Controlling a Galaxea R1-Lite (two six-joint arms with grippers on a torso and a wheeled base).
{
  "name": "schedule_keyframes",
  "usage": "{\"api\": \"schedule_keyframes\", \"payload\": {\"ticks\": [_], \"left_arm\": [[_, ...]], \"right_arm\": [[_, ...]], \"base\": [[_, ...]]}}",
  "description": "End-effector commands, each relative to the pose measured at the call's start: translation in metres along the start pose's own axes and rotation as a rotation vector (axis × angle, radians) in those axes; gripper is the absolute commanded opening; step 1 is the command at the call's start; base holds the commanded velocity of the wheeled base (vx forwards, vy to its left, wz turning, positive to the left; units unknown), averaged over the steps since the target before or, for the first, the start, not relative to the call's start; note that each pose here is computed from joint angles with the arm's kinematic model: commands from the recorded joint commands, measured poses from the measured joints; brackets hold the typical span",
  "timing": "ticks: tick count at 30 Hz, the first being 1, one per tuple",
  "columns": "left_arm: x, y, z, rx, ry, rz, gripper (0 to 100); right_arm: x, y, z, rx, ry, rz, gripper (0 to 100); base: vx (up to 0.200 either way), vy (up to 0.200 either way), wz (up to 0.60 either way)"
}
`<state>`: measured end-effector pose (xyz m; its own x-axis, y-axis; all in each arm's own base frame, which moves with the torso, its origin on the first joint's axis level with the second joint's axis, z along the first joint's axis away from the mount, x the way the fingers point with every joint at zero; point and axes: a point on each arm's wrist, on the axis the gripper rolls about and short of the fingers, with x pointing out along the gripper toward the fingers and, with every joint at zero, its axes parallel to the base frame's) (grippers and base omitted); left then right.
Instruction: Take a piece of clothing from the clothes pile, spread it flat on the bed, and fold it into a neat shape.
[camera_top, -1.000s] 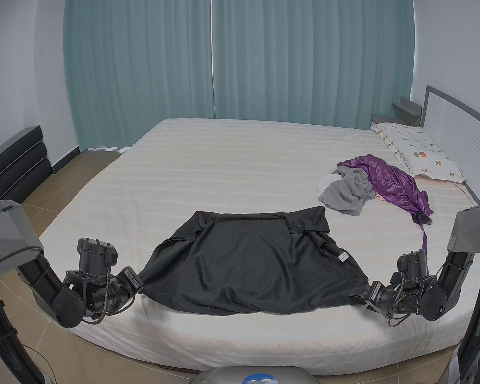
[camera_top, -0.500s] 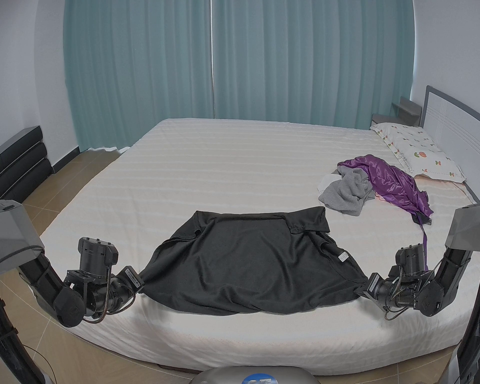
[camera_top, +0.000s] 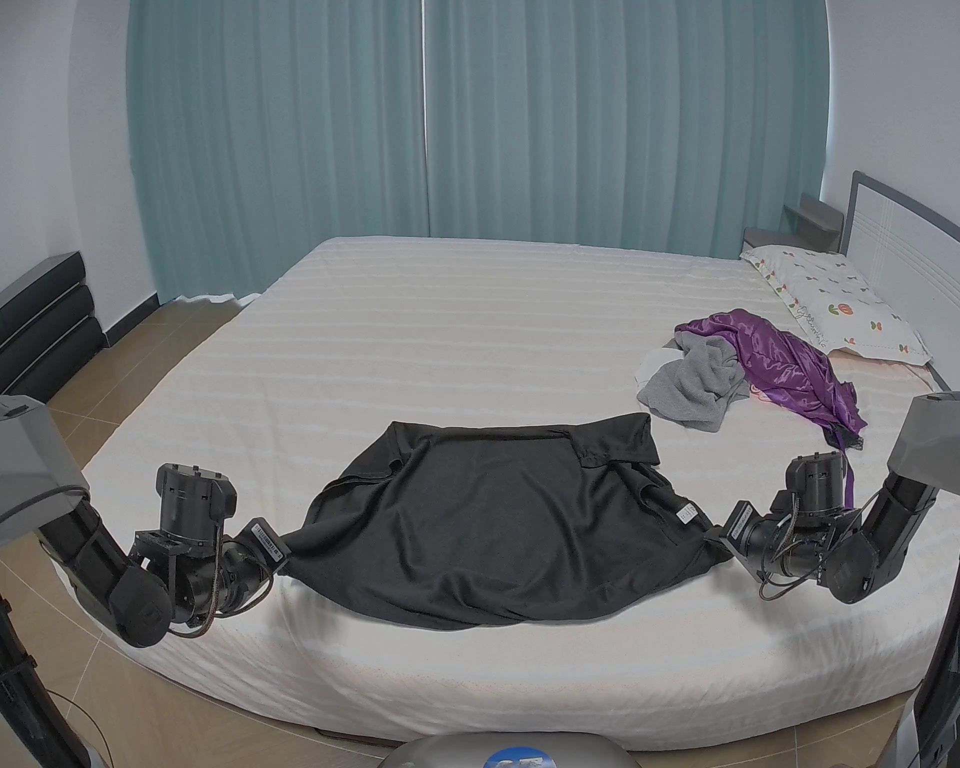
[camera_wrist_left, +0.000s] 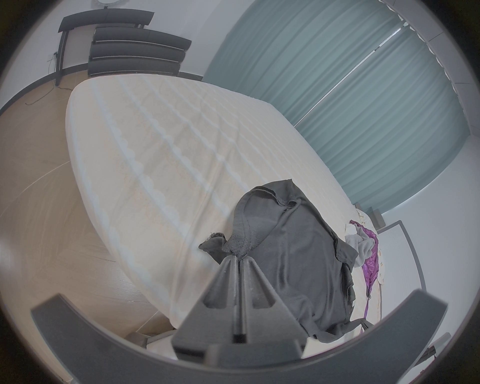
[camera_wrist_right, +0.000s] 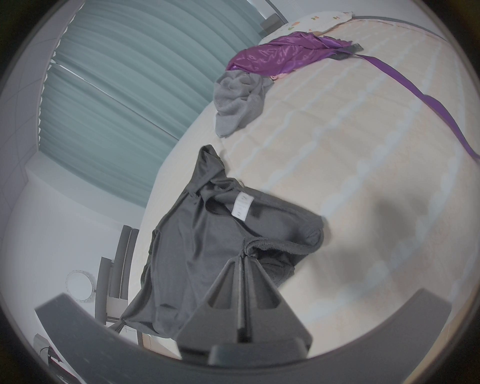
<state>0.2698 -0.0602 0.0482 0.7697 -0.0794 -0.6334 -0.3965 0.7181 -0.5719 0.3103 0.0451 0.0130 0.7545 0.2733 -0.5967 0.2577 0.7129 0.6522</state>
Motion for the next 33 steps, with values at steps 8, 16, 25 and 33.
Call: {"api": "schedule_keyframes", "payload": {"ticks": [8,16,25,33], "left_arm": [[0.013,-0.014,0.012,-0.003,-0.033,-0.033,0],[0.023,-0.014,0.014,-0.009,-0.036,-0.028,0],[0.033,-0.017,0.023,-0.026,-0.061,-0.034,0],[0.045,-0.008,0.022,-0.041,-0.049,0.002,0]], "right_arm": [[0.026,0.012,0.020,-0.002,-0.034,0.026,0],[0.037,0.014,0.027,-0.003,-0.053,0.035,0],[0.043,0.026,0.040,0.002,-0.097,0.081,0],[0.065,0.025,0.041,0.012,-0.097,0.086,0]], "base": [[0.000,0.000,0.00],[0.000,0.000,0.00],[0.000,0.000,0.00],[0.000,0.000,0.00]]}}
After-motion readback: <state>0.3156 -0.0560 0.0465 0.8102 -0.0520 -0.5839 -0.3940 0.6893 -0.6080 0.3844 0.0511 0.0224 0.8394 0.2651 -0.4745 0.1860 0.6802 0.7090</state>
